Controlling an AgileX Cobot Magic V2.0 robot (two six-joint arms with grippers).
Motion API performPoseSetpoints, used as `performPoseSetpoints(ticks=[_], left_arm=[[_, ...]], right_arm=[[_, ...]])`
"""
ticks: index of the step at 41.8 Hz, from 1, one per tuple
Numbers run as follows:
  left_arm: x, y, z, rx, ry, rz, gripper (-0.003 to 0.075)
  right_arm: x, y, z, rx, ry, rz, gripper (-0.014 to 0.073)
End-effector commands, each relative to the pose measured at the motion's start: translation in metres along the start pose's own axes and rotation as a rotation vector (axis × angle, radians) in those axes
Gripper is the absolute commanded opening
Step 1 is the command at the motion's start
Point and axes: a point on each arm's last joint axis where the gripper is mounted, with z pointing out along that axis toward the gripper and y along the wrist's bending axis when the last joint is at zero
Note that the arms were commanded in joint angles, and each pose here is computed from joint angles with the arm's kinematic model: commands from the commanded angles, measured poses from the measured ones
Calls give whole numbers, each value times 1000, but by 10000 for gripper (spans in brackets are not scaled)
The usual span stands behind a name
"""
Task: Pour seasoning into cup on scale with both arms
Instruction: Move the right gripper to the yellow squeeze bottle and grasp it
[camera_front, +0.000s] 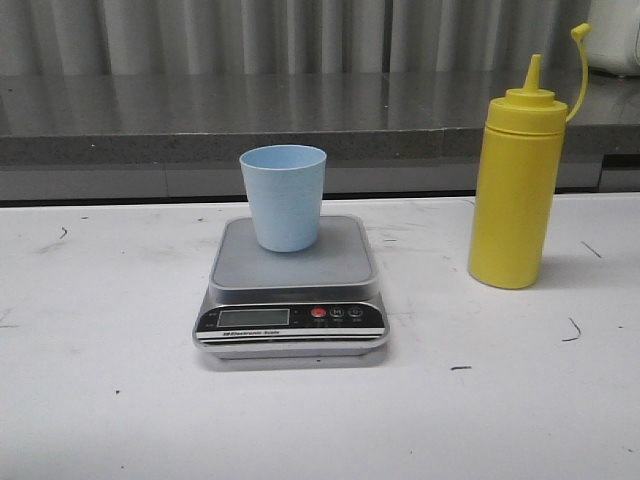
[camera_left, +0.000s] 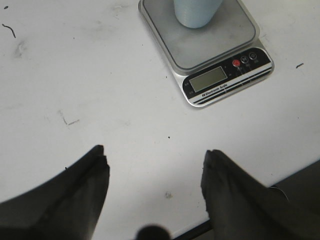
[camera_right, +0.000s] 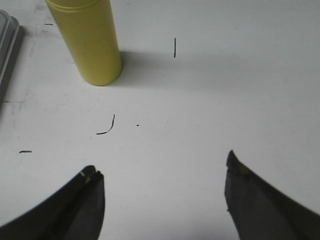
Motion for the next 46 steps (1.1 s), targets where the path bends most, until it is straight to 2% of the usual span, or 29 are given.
performPoseSetpoints(ticks=[1,7,15,24,29,31,36,46], left_arm=[[6,0,-18,10,-117,0,407],[22,1,-24,10,-127,0,407],[25,3,-30,-3,-144,7,407],[25,3,-28,-6,-129,9,407],[25,3,-27,-6,-125,9,407],[25,3,-27,-6,-125,9,407],[25,3,-27,-6,-125,9,407],[25,3,-27,-6,-125,9,407]], right_arm=[[-12,-1,-5,11,-84,-19,528],[-12,-1,-5,11,-84,-19,528],[-12,-1,-5,11,-85,-19,528],[-17,-1,-5,9,-131,-18,528],[-26,2,-7,-17,-221,9,532],[-30,4,-7,-28,-243,4,543],[-41,13,-3,-69,-255,-58,662],[-46,27,20,-127,-226,-80,643]])
